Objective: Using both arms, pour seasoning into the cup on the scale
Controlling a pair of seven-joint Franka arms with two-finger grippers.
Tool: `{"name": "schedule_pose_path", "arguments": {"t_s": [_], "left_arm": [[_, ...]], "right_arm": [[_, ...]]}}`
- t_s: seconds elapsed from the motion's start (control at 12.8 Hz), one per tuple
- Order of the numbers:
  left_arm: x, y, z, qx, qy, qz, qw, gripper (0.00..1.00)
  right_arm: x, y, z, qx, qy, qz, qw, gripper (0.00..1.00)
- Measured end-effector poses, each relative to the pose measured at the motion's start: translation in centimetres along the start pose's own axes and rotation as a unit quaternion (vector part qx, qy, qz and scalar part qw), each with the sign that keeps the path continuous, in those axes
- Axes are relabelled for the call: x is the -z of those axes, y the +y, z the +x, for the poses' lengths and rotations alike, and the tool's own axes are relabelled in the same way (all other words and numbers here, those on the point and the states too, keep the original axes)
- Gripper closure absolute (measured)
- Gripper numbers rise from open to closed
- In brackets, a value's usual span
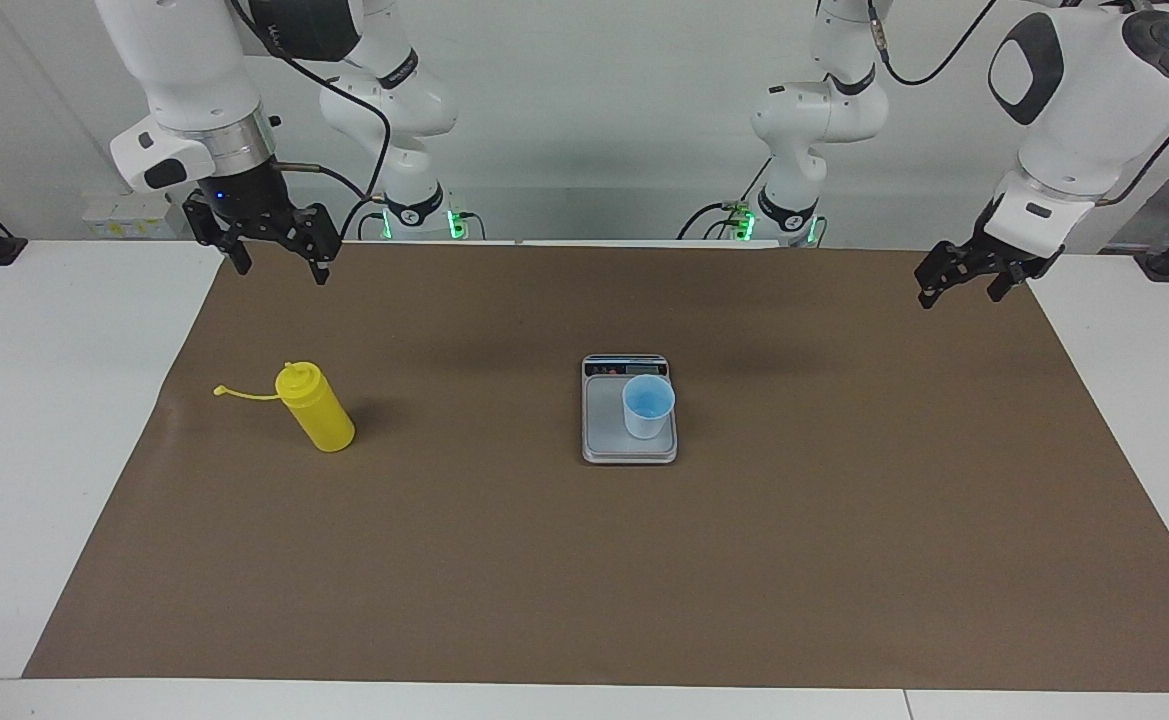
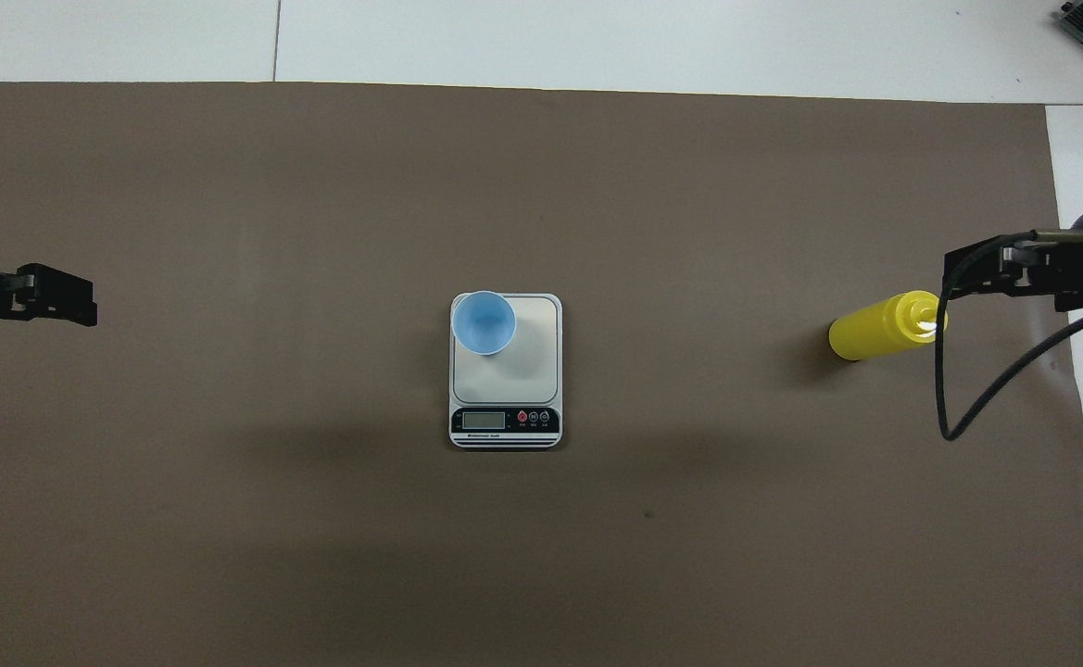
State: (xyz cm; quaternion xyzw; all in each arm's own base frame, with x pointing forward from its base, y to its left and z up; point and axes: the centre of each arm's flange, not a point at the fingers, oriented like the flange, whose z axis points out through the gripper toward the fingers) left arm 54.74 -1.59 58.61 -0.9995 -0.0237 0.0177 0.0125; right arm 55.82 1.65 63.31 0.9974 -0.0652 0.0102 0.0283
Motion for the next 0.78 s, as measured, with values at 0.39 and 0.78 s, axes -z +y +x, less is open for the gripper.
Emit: {"name": "schedule_pose_path", "arguments": {"t_s": [0.39, 0.78], "left_arm": [[0.0, 0.0, 0.0, 0.0, 0.0, 0.0, 1.0, 0.0], [0.0, 0.0, 0.0, 0.0, 0.0, 0.0, 1.0, 0.0]], "right_arm": [[-0.9, -0.3, -0.1, 0.0, -0.013, 0.012, 1.0, 0.0], [-1.2, -0.4, -0.2, 0.0, -0.017, 0.014, 1.0, 0.0]]}}
